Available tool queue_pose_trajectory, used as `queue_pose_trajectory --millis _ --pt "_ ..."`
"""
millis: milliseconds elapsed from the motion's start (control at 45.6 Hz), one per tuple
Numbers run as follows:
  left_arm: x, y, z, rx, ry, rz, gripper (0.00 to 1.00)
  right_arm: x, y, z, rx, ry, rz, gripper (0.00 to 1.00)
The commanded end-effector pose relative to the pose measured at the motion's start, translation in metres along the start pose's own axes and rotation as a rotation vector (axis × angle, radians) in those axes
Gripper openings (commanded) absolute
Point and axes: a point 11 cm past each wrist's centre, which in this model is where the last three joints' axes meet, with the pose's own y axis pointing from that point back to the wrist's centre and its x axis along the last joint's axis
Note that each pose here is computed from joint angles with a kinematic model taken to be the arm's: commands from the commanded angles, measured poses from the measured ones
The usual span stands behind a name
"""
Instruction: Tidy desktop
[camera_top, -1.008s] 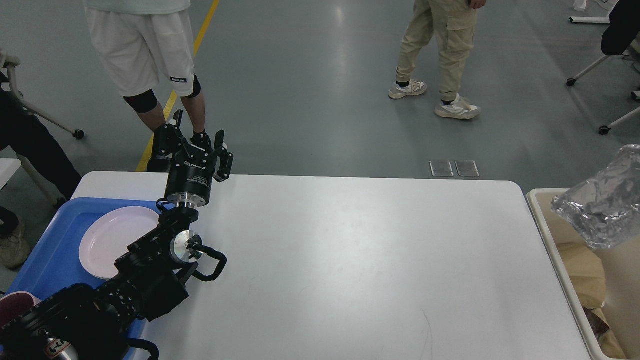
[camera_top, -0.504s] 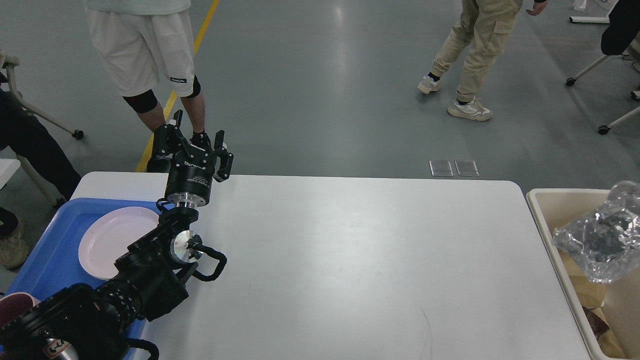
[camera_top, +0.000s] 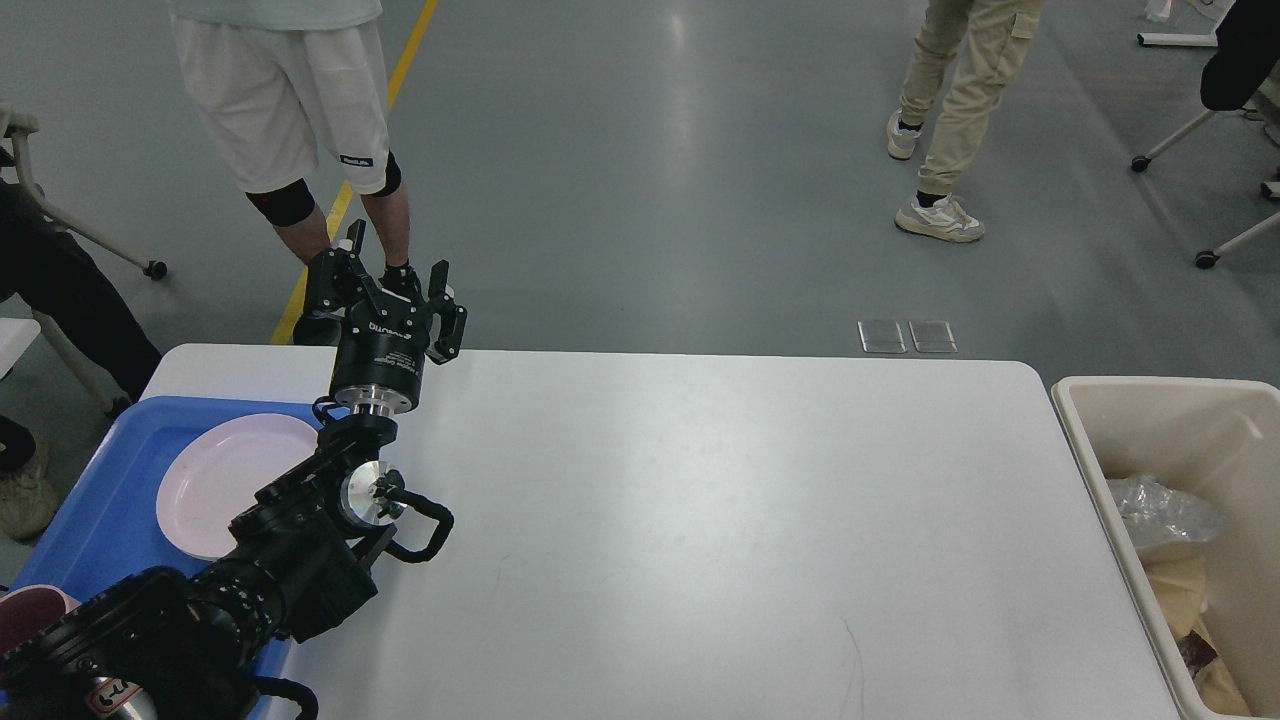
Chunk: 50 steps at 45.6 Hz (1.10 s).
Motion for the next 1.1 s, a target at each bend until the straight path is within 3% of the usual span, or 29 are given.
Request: queue_pose_trajectory --millis 0,285,614,789,1074 --pt "0.0 0.0 0.0 0.0 0.0 0.0 0.97 0.004 0.001 -0.001 0.004 -0.008 0.001 1.0" --pt "0.0 0.0 0.0 0.0 0.0 0.0 0.97 0.041 0.004 -0.041 0.085 -0.064 0.033 1.0" --pt "0.0 0.0 0.0 0.0 0.0 0.0 0.97 0.123 0.028 -0.173 0.33 -0.102 0.166 1.0" --pt "0.0 0.0 0.0 0.0 0.0 0.0 0.97 0.12 0.047 -0.26 0.498 -0.177 0.157 1.0" --pt "0.0 0.0 0.0 0.0 0.0 0.0 0.97 0.126 0.068 -0.32 0.648 -0.414 0.155 1.0"
